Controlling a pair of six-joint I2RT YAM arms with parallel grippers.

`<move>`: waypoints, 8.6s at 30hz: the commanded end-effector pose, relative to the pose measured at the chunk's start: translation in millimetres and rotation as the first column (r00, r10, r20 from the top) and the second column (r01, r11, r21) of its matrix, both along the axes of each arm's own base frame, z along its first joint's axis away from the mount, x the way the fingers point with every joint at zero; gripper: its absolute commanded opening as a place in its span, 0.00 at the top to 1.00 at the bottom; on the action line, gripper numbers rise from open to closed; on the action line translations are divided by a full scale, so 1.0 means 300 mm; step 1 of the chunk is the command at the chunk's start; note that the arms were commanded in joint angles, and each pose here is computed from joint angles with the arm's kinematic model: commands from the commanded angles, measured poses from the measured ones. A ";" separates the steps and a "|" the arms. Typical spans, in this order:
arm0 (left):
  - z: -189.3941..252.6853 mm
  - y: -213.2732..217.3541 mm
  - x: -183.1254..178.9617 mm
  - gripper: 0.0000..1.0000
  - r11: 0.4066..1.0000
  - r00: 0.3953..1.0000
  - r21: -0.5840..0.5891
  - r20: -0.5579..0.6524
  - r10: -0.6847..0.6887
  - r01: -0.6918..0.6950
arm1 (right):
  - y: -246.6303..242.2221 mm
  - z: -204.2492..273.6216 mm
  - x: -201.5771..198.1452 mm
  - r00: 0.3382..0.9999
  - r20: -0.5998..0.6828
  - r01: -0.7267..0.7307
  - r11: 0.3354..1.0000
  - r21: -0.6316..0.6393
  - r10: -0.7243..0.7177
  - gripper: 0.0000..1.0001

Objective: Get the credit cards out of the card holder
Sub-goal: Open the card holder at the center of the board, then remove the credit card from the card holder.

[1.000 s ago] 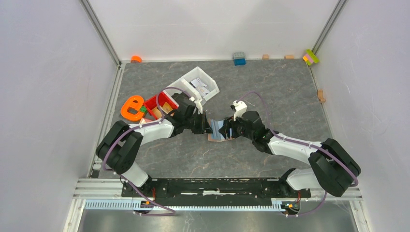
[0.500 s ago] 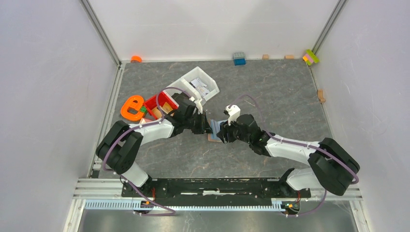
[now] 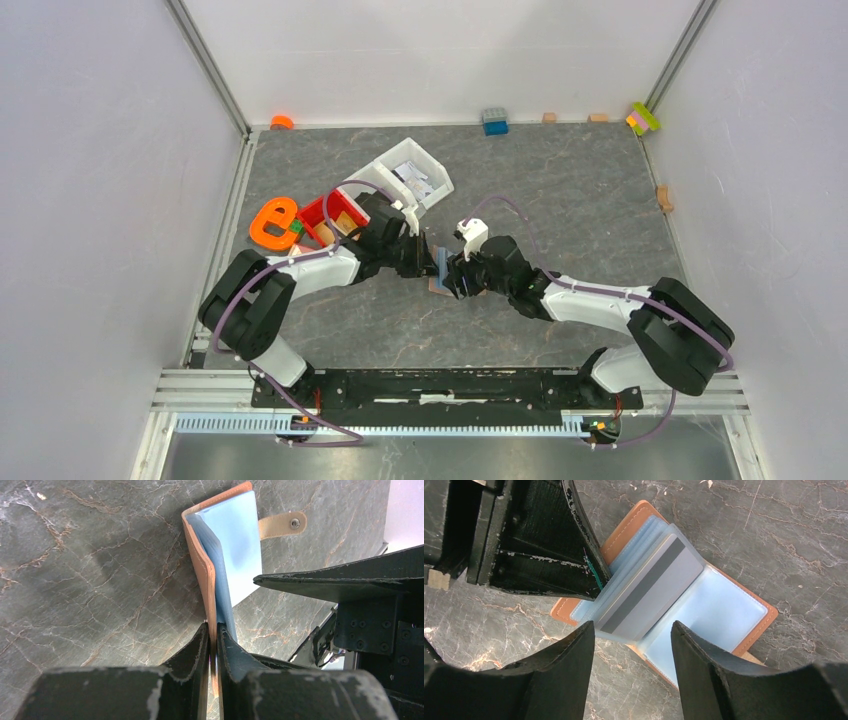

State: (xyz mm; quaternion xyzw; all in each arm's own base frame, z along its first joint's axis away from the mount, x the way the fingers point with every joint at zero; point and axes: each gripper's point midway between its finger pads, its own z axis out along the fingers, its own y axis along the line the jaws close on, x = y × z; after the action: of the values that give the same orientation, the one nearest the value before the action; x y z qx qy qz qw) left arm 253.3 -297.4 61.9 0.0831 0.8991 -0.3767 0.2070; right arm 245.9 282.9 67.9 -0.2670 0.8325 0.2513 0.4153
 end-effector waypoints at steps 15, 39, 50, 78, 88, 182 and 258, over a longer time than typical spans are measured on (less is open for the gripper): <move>0.050 -0.033 0.021 0.84 0.999 0.999 -0.045 0.031 -0.022 0.023 | 0.046 0.058 0.014 0.998 0.050 -0.025 0.999 0.029 0.024 0.27; 0.052 -0.034 0.020 0.84 0.999 0.999 -0.048 0.031 -0.024 0.025 | 0.026 0.051 0.038 0.998 0.062 0.026 1.000 0.001 -0.026 0.46; 0.048 -0.036 0.018 0.84 0.998 0.999 -0.049 0.025 -0.029 0.030 | -0.058 0.094 0.076 0.979 0.129 0.161 0.987 -0.007 -0.159 0.34; 0.029 -0.020 0.036 0.47 0.991 0.999 -0.132 -0.048 -0.006 -0.001 | -0.011 -0.086 0.074 0.985 -0.149 0.096 0.994 0.052 -0.087 0.81; 0.056 0.009 0.047 0.27 0.988 0.999 -0.154 -0.019 0.032 -0.035 | 0.018 -0.091 0.054 0.985 -0.170 0.044 0.996 0.076 -0.031 0.81; 0.435 -0.042 -0.082 0.98 0.798 0.953 -0.556 0.293 -0.075 0.234 | -0.087 0.463 -0.132 0.969 0.100 -0.211 0.540 0.815 0.227 1.00; 0.383 0.105 0.015 0.98 0.914 0.934 -0.404 0.320 0.162 -0.021 | -0.181 0.411 -0.070 0.995 0.060 -0.095 0.594 0.799 0.079 1.00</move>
State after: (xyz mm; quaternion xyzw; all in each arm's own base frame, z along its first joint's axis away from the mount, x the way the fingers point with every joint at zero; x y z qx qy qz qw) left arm 238.9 -282.2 179.6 0.0779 0.7345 -0.5821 0.3399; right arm 217.1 234.7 157.1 -0.0327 0.6686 0.6377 0.3812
